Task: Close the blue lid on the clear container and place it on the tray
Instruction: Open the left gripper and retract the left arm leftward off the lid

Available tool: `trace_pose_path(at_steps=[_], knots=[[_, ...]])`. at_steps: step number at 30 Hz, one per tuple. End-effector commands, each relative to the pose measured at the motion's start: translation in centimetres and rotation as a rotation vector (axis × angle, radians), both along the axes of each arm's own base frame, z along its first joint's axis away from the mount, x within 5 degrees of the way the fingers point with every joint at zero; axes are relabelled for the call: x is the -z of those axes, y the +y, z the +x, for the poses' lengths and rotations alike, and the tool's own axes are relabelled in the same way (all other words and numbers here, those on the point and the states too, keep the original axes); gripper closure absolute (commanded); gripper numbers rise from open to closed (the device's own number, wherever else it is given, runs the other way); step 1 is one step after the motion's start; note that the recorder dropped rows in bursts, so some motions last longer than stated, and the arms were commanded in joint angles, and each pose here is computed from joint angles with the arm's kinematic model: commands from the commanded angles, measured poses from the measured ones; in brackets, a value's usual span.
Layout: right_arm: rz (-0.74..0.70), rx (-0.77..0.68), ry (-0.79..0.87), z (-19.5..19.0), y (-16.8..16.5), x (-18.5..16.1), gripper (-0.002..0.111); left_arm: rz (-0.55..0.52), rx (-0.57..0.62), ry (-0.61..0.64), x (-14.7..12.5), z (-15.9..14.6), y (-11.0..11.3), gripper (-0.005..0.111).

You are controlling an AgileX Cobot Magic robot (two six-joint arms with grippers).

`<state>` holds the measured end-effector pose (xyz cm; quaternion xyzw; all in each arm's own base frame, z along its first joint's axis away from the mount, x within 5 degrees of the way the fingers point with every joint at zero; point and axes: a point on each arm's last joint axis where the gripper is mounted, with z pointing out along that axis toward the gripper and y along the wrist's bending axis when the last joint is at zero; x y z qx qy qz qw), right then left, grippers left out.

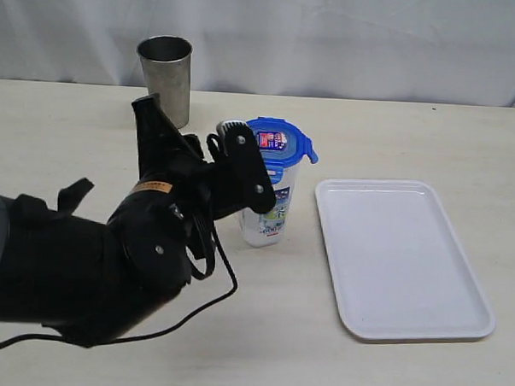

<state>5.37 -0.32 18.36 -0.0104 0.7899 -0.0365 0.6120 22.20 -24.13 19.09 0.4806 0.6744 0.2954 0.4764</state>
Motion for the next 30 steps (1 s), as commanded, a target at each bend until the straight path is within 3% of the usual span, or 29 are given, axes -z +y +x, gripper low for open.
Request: trace_pose_path(at_steps=[1,5,9,14,17,20,24,28,30], knots=[[0.005,0.007,0.0,0.0,0.0,0.1,0.104,-0.106,-0.043,0.094,0.5,1.6,1.4,0.092],[0.005,0.007,0.0,0.0,0.0,0.1,0.104,-0.184,-0.068,0.137,0.4,2.8,2.5,0.107],[0.005,0.007,0.0,0.0,0.0,0.1,0.104,-0.265,-0.103,0.148,0.1,4.3,4.0,0.107],[0.005,0.007,0.0,0.0,0.0,0.1,0.104,-0.476,-0.033,0.34,0.5,5.9,5.5,0.107],[0.005,0.007,0.0,0.0,0.0,0.1,0.104,-0.569,-0.057,0.384,0.3,7.8,7.9,0.107],[0.005,0.007,0.0,0.0,0.0,0.1,0.104,-0.65,-0.115,0.32,-0.6,9.7,10.1,0.107],[0.005,0.007,0.0,0.0,0.0,0.1,0.104,-0.669,0.012,0.151,-2.3,10.5,9.7,0.107],[0.005,0.007,0.0,0.0,0.0,0.1,0.104,-0.914,0.087,-0.013,-4.5,10.9,9.1,0.107],[0.005,0.007,0.0,0.0,0.0,0.1,0.104,-1.123,0.097,-0.05,-5.5,10.9,9.1,0.107]])
